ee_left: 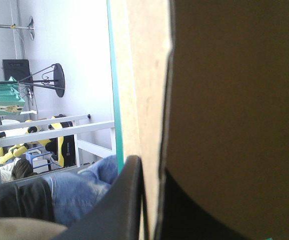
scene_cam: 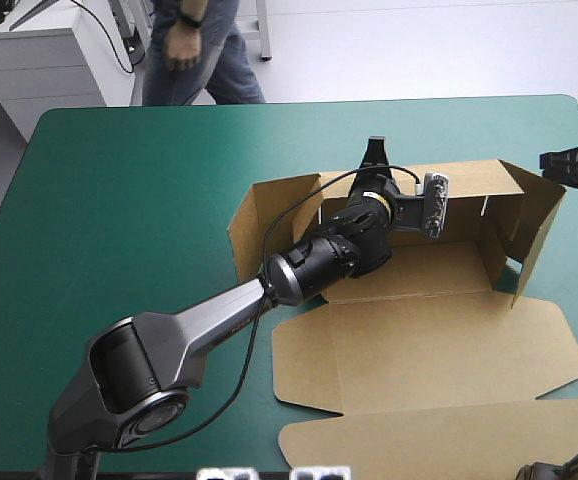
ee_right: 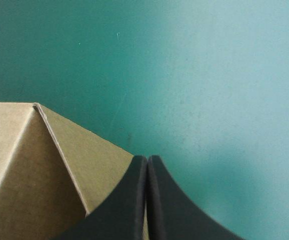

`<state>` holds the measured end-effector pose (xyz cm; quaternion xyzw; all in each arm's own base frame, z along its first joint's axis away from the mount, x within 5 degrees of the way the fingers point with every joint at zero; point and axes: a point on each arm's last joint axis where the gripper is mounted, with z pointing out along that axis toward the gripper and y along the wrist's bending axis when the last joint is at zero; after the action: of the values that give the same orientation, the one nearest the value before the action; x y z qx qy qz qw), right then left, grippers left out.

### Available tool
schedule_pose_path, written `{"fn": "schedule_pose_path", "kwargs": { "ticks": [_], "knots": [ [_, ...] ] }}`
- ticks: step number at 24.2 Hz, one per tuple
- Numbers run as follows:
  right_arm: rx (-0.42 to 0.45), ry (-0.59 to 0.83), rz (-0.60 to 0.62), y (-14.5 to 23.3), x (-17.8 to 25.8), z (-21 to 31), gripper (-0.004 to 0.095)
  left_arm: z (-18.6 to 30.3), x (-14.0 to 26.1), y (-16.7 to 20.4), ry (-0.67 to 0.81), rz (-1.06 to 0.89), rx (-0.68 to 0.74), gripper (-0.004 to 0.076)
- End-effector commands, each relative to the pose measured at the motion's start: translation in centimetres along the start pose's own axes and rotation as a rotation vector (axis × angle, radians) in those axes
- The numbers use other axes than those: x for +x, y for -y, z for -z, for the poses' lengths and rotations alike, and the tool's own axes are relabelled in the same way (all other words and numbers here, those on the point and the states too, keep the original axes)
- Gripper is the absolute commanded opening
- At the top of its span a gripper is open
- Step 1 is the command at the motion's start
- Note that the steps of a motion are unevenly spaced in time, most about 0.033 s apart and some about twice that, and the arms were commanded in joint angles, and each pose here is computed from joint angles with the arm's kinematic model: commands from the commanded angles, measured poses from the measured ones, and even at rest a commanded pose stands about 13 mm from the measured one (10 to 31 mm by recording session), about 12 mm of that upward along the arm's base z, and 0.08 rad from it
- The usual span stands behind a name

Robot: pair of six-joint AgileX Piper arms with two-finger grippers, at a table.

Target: Fold the box

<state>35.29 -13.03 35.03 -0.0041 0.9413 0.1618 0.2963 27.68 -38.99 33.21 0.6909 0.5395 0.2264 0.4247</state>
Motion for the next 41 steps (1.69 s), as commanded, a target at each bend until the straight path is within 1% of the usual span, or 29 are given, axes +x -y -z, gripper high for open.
{"fn": "schedule_pose_path", "kwargs": {
  "ticks": [1,3,4,6,8,9,12,13,15,17,18,19,20,23,24,25,26,31,35,38,39,40,41],
  "knots": [
    [-0.015,0.041,0.031,-2.0,0.5,2.5,-0.0018,2.4,-0.5,-1.6,0.075,0.041,-0.039,-0.0008],
    [-0.042,0.013,0.046,-2.5,2.0,2.1,-0.0018,2.4,-0.5,-1.6,0.077,0.040,-0.042,-0.0008],
    [-0.079,0.023,0.049,-3.0,2.7,1.9,-0.0018,2.4,-0.5,-1.6,0.077,0.040,-0.042,-0.0008],
    [-0.123,0.037,0.070,-3.7,3.8,1.6,-0.0018,2.4,-0.5,-1.6,0.077,0.040,-0.042,-0.0008],
    [-0.139,0.036,0.091,-3.9,4.6,1.4,-0.0018,2.4,-0.5,-1.6,0.077,0.040,-0.042,-0.0008],
    [-0.138,0.034,0.097,-3.9,5.0,1.2,-0.0018,2.4,-0.5,-1.6,0.077,0.040,-0.042,-0.0008],
    [-0.093,0.074,0.115,-3.9,6.4,0.7,-0.0018,2.4,-0.5,-1.6,0.075,0.040,-0.041,-0.0008],
    [-0.090,0.075,0.121,-4.0,6.6,0.8,-0.0018,2.4,-0.5,-1.6,0.075,0.040,-0.041,-0.0008],
    [-0.075,0.064,0.144,-4.2,7.0,0.9,-0.0016,2.4,-0.5,-1.6,0.075,0.040,-0.041,-0.0008],
    [-0.050,0.045,0.164,-4.1,7.2,1.1,0.0006,2.4,-0.5,-1.6,0.074,0.038,-0.042,-0.0008],
    [-0.042,0.036,0.141,-4.0,7.3,1.2,0.0062,2.4,-0.5,-1.6,0.070,0.037,-0.042,-0.0008],
    [-0.045,0.027,0.146,-4.1,7.4,1.2,0.0107,2.4,-0.5,-1.6,0.069,0.037,-0.042,-0.0008],
    [-0.051,0.018,0.155,-4.1,7.5,1.2,0.0179,2.4,-0.5,-1.6,0.069,0.036,-0.043,-0.0008],
    [-0.088,0.009,0.212,-4.5,7.6,1.2,0.0434,2.4,-0.5,-1.6,0.068,0.035,-0.044,-0.0008],
    [-0.112,0.021,0.229,-4.7,7.6,1.3,0.0528,2.4,-0.5,-1.6,0.068,0.035,-0.044,-0.0008],
    [-0.141,0.033,0.268,-5.0,7.5,1.3,0.0587,2.4,-0.5,-1.6,0.067,0.035,-0.043,-0.0008],
    [-0.154,0.043,0.279,-5.1,7.5,1.3,0.0601,2.4,-0.5,-1.6,0.067,0.035,-0.043,-0.0008],
    [-0.193,0.024,0.284,-5.4,7.7,1.4,0.0580,2.4,-0.4,-1.6,0.065,0.032,-0.046,-0.0008],
    [-0.181,0.034,0.288,-5.3,7.6,1.4,0.0580,2.4,-0.4,-1.6,0.065,0.032,-0.046,-0.0008],
    [-0.165,0.057,0.319,-5.1,7.3,1.1,0.0581,2.4,-0.5,-1.6,0.067,0.032,-0.047,-0.0008],
    [-0.177,0.070,0.325,-5.0,7.2,1.0,0.0581,2.4,-0.5,-1.6,0.068,0.032,-0.047,-0.0008],
    [-0.218,0.074,0.330,-5.1,7.1,0.4,0.0581,2.4,-0.5,-1.6,0.068,0.032,-0.047,-0.0008],
    [-0.227,0.072,0.345,-5.1,7.1,0.0,0.0581,2.4,-0.5,-1.6,0.068,0.032,-0.047,-0.0008]
  ]
}}
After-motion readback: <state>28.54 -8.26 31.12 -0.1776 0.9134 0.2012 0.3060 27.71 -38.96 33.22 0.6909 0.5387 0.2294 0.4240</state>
